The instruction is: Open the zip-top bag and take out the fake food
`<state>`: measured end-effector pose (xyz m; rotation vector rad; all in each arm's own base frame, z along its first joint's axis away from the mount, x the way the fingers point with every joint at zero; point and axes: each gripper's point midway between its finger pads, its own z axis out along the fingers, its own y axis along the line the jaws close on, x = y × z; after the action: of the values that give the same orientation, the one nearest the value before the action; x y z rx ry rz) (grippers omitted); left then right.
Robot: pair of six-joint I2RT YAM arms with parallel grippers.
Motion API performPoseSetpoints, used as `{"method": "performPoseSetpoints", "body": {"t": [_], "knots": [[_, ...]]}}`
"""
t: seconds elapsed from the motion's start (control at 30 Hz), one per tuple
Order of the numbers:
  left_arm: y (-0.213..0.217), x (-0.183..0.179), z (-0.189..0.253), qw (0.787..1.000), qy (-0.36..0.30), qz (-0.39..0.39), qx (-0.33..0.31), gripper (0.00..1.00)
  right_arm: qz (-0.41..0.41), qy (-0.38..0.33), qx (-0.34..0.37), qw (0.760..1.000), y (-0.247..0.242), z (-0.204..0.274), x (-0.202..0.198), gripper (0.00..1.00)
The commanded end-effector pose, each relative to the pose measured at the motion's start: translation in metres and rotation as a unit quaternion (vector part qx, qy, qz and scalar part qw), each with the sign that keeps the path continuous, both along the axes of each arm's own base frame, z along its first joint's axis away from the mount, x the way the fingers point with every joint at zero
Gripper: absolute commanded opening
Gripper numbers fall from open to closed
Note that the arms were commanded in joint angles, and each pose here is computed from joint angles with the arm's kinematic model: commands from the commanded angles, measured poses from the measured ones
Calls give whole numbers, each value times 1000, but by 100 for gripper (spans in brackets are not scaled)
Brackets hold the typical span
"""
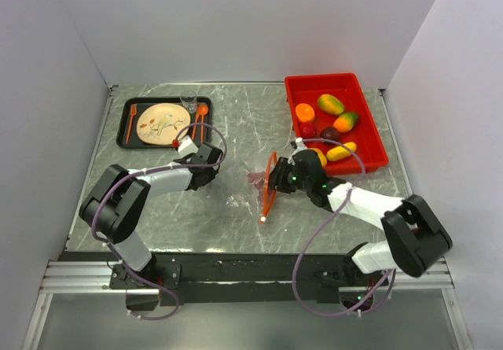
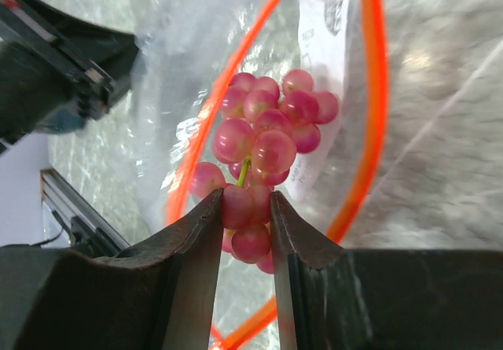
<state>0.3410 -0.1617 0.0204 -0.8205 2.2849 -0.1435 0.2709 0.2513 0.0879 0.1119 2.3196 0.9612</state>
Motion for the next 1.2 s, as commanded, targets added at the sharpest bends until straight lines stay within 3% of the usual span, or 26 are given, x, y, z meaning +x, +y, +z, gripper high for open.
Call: {"method": "performPoseSetpoints", "body": {"t": [0.0,0.77,1.17], "knots": [[20,-29,-31,997,68,7,39,1,-20,-41,7,999,-18,26,3,36],[17,-24,-26,997,64,10,32,1,-103,-70,-18,992,-87,58,5,38],[16,-22,-21,997,62,6,36,1,-132,-95,-1,987,-111,95,26,39]]}}
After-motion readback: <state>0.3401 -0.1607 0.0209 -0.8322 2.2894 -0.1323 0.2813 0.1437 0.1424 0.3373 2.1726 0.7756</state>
